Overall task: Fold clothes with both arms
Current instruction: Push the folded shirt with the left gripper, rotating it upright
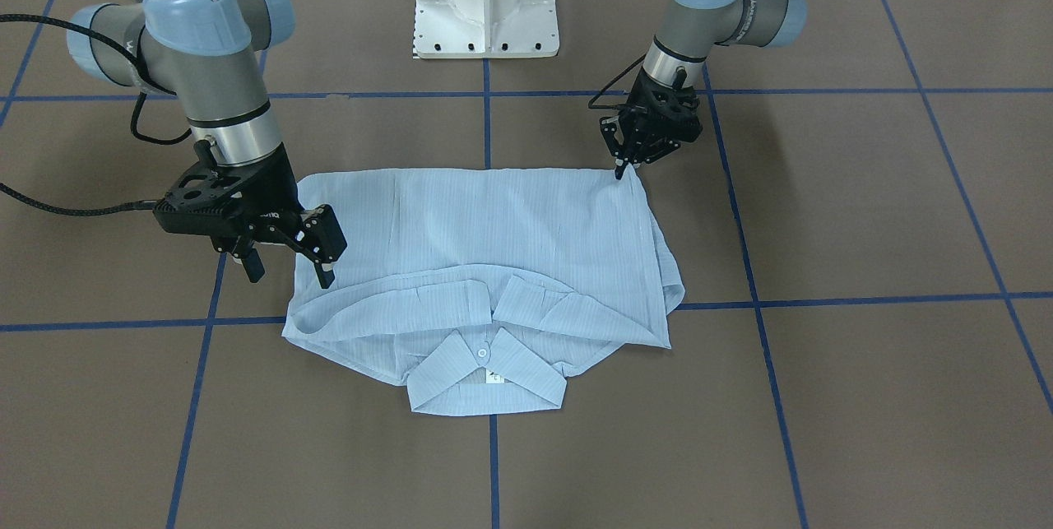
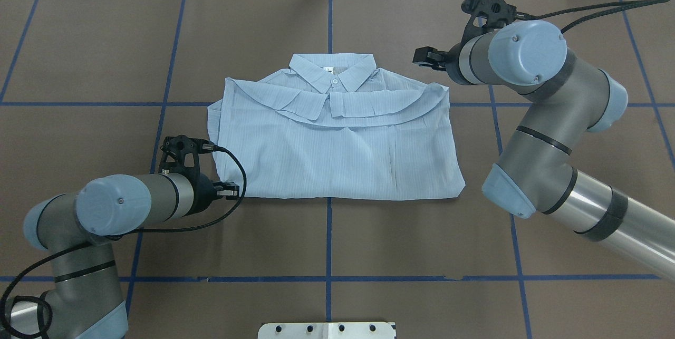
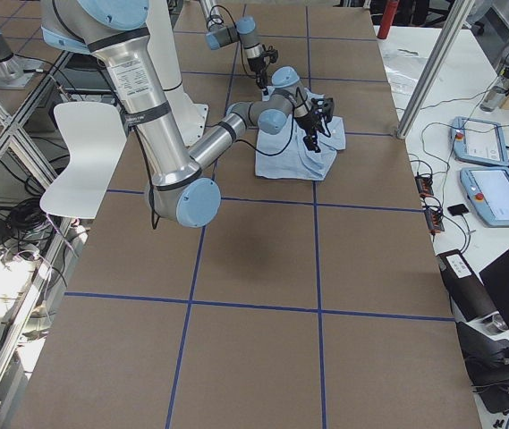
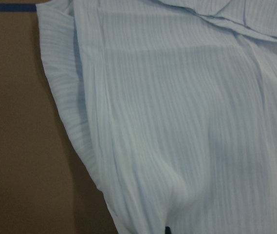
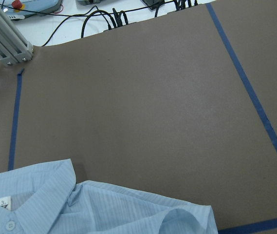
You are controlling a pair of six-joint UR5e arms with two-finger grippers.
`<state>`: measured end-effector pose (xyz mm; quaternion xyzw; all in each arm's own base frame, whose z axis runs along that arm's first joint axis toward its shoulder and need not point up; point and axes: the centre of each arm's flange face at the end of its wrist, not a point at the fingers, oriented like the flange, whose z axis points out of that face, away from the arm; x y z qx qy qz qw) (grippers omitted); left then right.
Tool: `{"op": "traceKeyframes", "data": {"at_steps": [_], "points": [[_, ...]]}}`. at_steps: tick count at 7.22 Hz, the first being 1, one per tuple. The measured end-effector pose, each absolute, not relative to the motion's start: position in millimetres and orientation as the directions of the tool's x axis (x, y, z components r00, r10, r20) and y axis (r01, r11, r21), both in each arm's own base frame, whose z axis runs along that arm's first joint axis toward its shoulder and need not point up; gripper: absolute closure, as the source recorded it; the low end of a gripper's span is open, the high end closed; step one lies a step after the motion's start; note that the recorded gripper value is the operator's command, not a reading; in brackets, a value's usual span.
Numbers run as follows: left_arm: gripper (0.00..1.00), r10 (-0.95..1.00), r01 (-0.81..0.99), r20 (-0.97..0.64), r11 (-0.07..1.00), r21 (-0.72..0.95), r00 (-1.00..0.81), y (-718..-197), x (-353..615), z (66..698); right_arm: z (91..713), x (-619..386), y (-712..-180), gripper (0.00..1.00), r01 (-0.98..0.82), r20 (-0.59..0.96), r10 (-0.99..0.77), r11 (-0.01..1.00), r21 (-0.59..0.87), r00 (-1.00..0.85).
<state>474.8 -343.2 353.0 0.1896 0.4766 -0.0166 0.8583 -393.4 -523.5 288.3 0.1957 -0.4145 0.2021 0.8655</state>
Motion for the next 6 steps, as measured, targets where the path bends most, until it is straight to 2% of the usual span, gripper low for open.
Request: {"op": "traceKeyframes", "data": {"at_steps": [1,3,4,6], "points": [[1.00,0.165,0.211,-0.810,0.919,0.334,0.563,-351.2,456.9,358.9,288.2,-394.2,-522.9,0.00,-0.512,0.797,0.187,0.842,0.171,0.574],[1.00,0.211,0.217,-0.720,0.865,0.452,0.661,-414.8,406.3,383.8,286.7,-398.7,-520.1,0.00,-0.509,0.799,0.185,0.844,0.169,0.572],[1.00,0.211,0.220,-0.658,0.832,0.509,0.723,-465.3,379.1,398.0,283.6,-403.0,-517.2,0.00,-0.508,0.802,0.183,0.845,0.167,0.568],[1.00,0.159,0.235,-0.553,0.784,0.574,0.818,-610.0,358.2,400.6,272.5,-409.2,-507.0,0.00,-0.502,0.814,0.167,0.848,0.169,0.556]]}}
